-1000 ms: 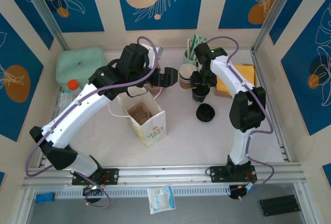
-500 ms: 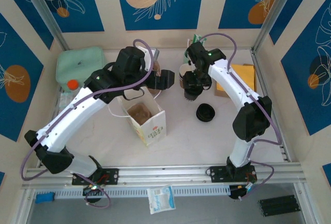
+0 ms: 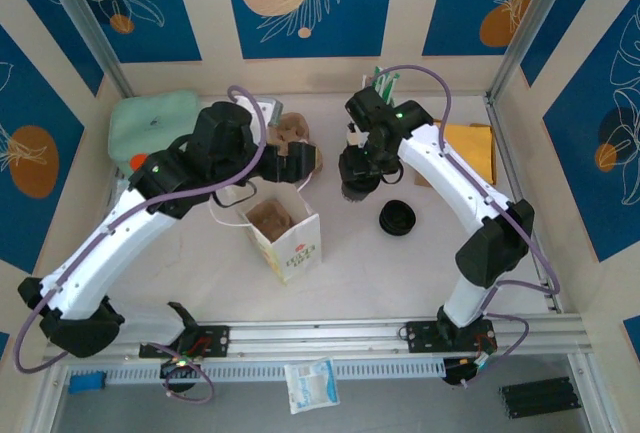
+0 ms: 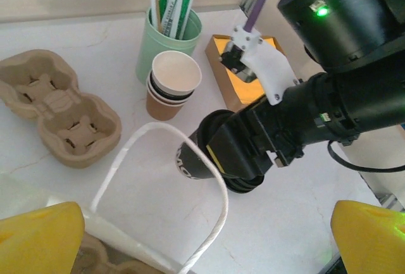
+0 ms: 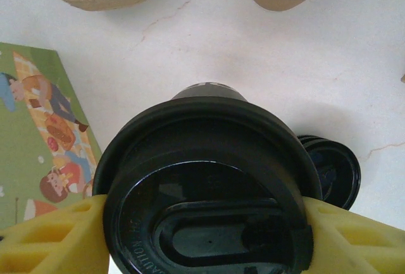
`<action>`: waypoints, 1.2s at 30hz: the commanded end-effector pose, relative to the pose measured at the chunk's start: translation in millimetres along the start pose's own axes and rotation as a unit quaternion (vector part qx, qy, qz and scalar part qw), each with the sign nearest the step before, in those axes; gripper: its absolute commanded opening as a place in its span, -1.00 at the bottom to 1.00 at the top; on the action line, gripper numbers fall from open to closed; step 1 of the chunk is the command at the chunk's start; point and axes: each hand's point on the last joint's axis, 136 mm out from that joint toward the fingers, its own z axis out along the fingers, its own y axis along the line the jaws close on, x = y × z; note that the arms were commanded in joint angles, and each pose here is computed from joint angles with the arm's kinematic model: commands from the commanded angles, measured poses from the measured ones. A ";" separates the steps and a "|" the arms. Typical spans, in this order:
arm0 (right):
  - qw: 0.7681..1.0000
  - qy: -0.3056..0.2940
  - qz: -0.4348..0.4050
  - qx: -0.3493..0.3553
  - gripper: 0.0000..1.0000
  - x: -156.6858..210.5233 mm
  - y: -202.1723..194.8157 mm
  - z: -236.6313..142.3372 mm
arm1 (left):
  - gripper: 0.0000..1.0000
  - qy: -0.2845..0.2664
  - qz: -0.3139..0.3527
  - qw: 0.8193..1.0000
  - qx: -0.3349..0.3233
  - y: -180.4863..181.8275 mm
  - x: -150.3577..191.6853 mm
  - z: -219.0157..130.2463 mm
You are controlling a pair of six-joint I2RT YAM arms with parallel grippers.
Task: Pack the takeout coffee
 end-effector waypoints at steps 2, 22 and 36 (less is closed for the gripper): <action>0.999 -0.039 0.007 -0.024 0.31 -2.3 6.1 -43.8 | 0.99 -0.009 0.003 0.999 -0.042 23.1 7.4 -22.0; 0.977 -0.201 -0.009 -0.068 0.29 -36.2 24.4 -179.3 | 0.99 -0.010 -0.047 0.987 -0.153 94.5 66.3 -75.9; 0.945 -0.290 -0.044 -0.146 0.25 -36.9 64.3 -247.1 | 0.99 -0.033 -0.068 0.977 -0.201 118.7 79.7 -114.7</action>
